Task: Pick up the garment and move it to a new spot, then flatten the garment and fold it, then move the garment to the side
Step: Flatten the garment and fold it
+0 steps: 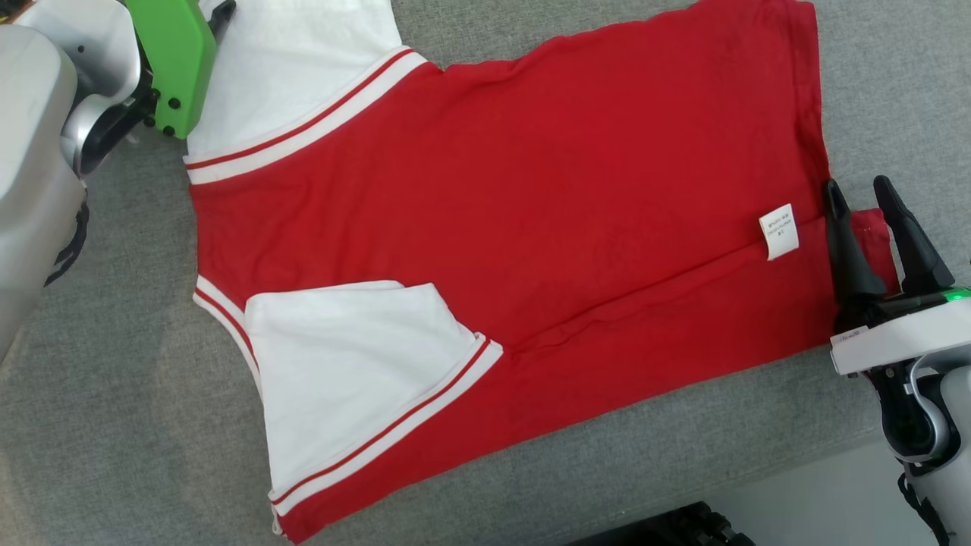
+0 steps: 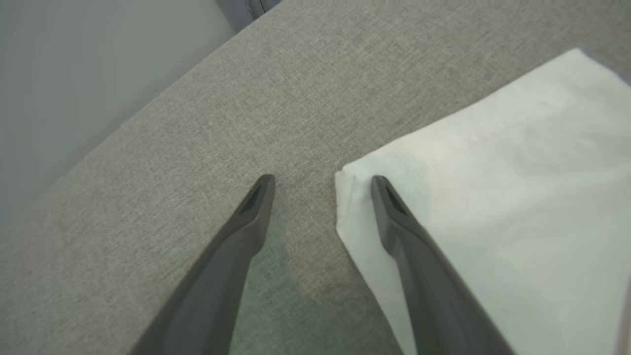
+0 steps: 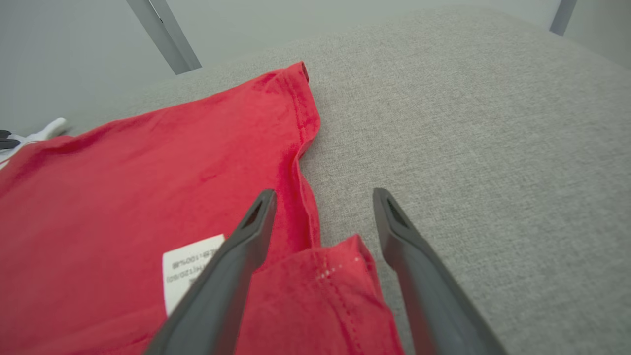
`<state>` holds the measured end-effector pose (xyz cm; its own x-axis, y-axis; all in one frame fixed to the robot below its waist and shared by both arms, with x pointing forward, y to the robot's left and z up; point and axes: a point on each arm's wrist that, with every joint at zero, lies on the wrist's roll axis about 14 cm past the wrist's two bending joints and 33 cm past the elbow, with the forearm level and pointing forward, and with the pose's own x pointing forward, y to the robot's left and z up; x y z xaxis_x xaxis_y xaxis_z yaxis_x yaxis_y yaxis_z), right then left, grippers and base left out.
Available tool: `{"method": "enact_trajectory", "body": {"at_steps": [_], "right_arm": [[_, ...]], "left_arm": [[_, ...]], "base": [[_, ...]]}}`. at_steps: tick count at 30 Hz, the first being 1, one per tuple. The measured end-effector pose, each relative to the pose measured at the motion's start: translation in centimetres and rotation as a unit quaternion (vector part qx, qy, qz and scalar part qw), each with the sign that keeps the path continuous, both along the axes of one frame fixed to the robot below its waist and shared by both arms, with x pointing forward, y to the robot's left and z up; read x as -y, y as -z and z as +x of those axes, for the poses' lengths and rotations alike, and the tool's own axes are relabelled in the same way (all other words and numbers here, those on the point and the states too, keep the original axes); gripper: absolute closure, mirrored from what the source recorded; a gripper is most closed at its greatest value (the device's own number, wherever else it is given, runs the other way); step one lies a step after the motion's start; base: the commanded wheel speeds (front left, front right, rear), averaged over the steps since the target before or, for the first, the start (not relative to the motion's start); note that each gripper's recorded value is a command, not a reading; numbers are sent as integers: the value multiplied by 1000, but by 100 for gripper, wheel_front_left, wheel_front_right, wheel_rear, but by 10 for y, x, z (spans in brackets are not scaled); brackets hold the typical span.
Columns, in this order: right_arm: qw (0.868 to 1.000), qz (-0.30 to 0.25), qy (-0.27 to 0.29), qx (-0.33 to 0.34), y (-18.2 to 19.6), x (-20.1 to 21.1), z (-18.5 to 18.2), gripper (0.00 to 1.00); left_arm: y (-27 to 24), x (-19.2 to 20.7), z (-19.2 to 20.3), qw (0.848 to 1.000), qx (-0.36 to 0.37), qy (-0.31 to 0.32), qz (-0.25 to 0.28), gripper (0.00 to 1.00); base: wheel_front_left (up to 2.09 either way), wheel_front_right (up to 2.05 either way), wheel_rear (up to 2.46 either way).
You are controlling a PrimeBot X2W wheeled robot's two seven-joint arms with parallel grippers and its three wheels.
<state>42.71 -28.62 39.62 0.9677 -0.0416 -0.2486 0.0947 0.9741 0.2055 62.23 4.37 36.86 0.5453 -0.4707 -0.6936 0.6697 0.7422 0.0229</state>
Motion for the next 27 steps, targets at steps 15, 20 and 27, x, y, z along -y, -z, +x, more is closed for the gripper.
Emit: {"method": "enact_trajectory", "body": {"at_steps": [15,20,27], "right_arm": [[1000,-12,-6,12,-9,4,9,0],[999,-36,-9,26,-22,18,28,0],[997,-76,-26,-15,-37,34,86,0]], "left_arm": [[6,2,-9,1000,-26,12,3,100],[-7,3,-13,1000,-9,23,-4,100],[-30,5,-20,999,17,44,-5,100]], "base": [[0,0,0],[0,0,0],[0,0,0]]}}
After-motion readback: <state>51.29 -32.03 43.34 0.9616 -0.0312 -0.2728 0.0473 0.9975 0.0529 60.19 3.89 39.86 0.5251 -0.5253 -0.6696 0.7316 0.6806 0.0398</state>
